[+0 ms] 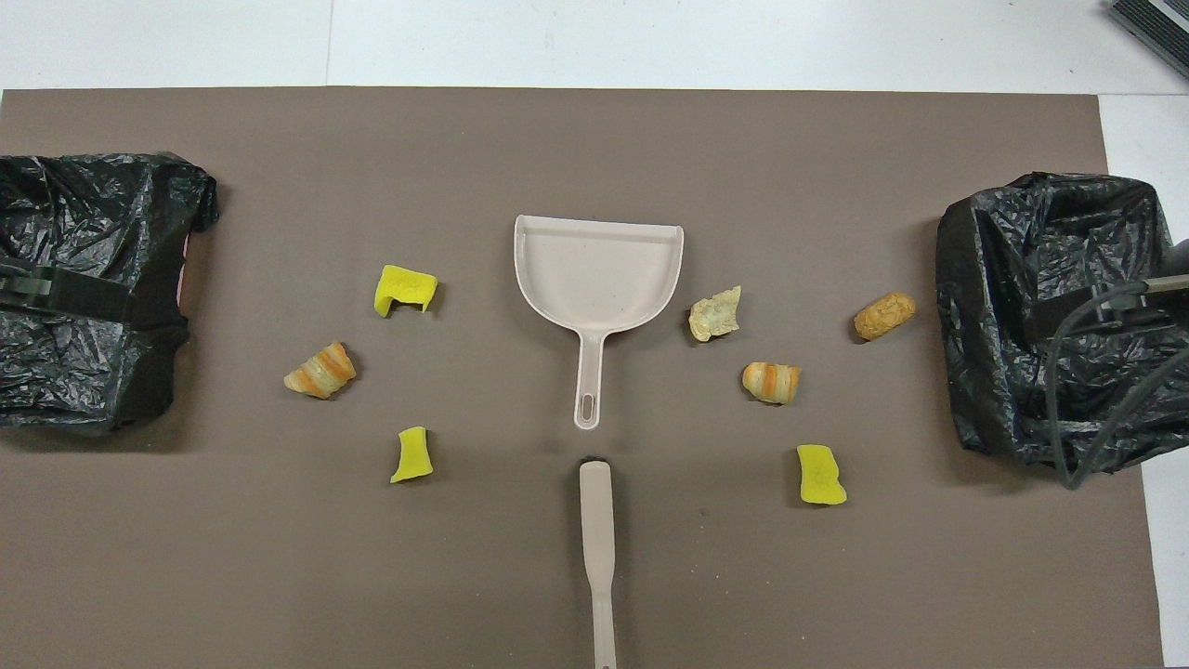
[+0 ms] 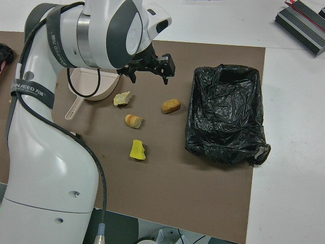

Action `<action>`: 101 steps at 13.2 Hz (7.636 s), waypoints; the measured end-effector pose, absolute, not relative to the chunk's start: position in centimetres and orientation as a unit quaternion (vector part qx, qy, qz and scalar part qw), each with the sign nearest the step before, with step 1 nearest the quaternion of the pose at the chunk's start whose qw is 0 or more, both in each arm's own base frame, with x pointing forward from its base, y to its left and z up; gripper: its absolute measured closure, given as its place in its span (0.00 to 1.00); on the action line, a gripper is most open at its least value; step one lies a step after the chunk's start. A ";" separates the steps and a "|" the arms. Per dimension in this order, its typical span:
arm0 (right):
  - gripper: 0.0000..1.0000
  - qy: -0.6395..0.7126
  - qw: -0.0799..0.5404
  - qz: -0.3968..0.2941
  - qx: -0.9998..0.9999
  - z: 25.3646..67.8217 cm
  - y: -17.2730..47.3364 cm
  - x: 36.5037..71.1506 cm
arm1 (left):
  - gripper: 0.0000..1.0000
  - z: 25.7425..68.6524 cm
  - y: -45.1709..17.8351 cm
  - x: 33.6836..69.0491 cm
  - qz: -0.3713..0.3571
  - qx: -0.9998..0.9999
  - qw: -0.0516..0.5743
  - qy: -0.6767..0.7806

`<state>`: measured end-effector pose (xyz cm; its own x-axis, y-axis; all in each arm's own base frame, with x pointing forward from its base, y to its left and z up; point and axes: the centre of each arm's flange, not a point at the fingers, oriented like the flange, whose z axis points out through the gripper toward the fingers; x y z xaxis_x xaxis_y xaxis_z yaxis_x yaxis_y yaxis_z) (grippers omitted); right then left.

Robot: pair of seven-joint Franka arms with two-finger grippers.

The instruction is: Sweep and dump trash in bin

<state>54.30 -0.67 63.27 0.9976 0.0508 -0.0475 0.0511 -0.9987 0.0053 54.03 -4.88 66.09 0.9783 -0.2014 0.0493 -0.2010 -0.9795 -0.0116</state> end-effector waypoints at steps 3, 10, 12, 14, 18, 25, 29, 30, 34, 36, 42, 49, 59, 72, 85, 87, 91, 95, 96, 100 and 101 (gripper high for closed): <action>0.00 0.025 0.003 -0.025 0.999 63.3 -0.7 54.1 | 0.00 65.8 -5.1 54.0 -0.014 -0.995 -0.004 0.101; 0.00 0.026 0.003 -0.027 0.999 63.1 -0.6 54.1 | 0.00 66.7 -5.3 54.2 -0.014 -0.995 -0.008 0.102; 0.00 0.026 0.003 -0.028 0.999 63.1 -0.6 54.0 | 0.00 66.7 -5.5 54.2 -0.013 -0.995 -0.008 0.101; 0.00 0.026 0.003 -0.028 0.999 63.0 -0.6 54.0 | 0.00 66.6 -5.9 54.1 -0.012 -0.996 -0.009 0.093; 0.00 0.027 0.002 -0.032 0.999 62.8 -0.6 53.6 | 0.00 66.6 -7.6 53.8 -0.008 -0.997 -0.009 0.082; 0.00 0.026 0.002 -0.037 0.999 62.5 -0.6 53.0 | 0.00 66.5 -14.7 51.5 0.001 -0.995 -0.010 0.094; 0.00 0.026 0.001 -0.040 0.999 62.3 -0.7 52.4 | 0.00 65.2 -19.9 47.8 0.024 -0.992 -0.031 0.124; 0.00 0.027 0.001 -0.041 0.999 62.1 -0.6 52.4 | 0.00 64.5 -20.9 46.8 0.033 -0.990 -0.035 0.133; 0.00 0.035 -0.003 -0.037 0.999 60.7 1.5 53.6 | 0.00 59.8 -28.6 42.5 0.044 -0.989 -0.031 0.137; 0.00 0.017 -0.020 -0.043 0.999 59.0 3.2 54.8 | 0.00 56.4 -32.7 39.5 0.045 -0.990 -0.026 0.130; 0.00 -0.009 -0.043 -0.028 0.999 55.2 7.6 58.6 | 0.00 44.8 -40.5 29.4 0.040 -0.994 -0.017 0.104; 0.00 -0.011 -0.065 -0.019 0.998 53.0 11.8 59.9 | 0.00 36.2 -43.2 20.5 0.038 -0.995 -0.007 0.095; 0.08 0.023 -0.009 0.001 1.000 49.5 21.8 60.7 | 0.55 33.9 -44.0 19.6 0.040 -0.995 -0.004 0.090; 0.17 -0.023 -0.018 -0.008 1.000 43.8 31.1 60.4 | 0.73 42.4 -30.0 35.2 0.069 -0.997 0.025 0.018; 0.38 -0.022 0.005 -0.019 1.000 34.6 38.7 51.8 | 0.73 42.5 -4.8 48.4 0.018 -0.999 0.040 0.003; 0.40 -0.021 0.004 -0.014 1.000 35.2 38.6 51.9 | 0.73 42.2 -3.1 48.8 0.018 -0.999 0.050 0.007; 0.57 -0.011 0.015 0.001 1.000 35.4 38.5 52.1 | 0.73 40.2 -2.2 49.2 0.036 -0.997 0.061 0.008; 0.69 0.013 0.013 0.009 1.000 36.2 38.7 52.3 | 0.73 38.0 -3.1 48.6 0.059 -0.996 0.063 0.024; 0.69 0.024 0.008 0.014 1.000 36.9 38.8 52.4 | 0.73 37.6 -3.8 48.3 0.063 -0.995 0.064 0.038; 0.69 0.051 0.004 0.021 0.998 41.1 38.0 52.0 | 0.73 36.7 -6.9 46.4 0.077 -0.988 0.065 0.117; 0.69 0.060 0.006 0.019 0.998 41.4 37.7 52.0 | 0.73 36.7 -7.8 45.7 0.080 -0.986 0.066 0.132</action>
